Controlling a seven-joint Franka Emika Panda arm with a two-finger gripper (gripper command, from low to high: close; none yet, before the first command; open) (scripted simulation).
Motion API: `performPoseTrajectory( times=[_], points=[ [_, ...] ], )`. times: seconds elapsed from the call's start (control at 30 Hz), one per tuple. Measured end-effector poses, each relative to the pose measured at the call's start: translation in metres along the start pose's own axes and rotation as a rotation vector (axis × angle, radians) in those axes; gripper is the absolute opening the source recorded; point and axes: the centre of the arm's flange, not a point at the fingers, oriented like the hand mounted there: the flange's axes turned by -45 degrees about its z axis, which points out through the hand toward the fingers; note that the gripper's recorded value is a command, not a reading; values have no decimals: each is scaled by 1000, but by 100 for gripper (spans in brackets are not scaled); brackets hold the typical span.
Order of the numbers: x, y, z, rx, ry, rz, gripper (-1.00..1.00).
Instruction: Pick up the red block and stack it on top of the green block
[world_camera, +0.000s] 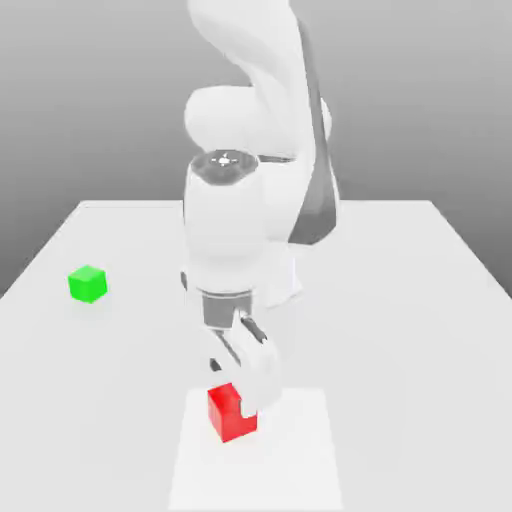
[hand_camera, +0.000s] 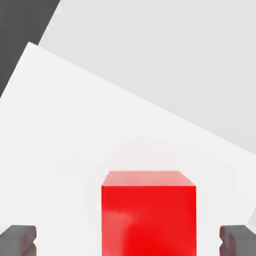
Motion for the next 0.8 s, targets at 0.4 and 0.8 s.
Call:
performPoseTrajectory(
  times=[0.4,0.8],
  points=[
    [-4,8,38,-13,-4,-5,-100],
    [0,0,0,1,2,0,-100]
  ],
)
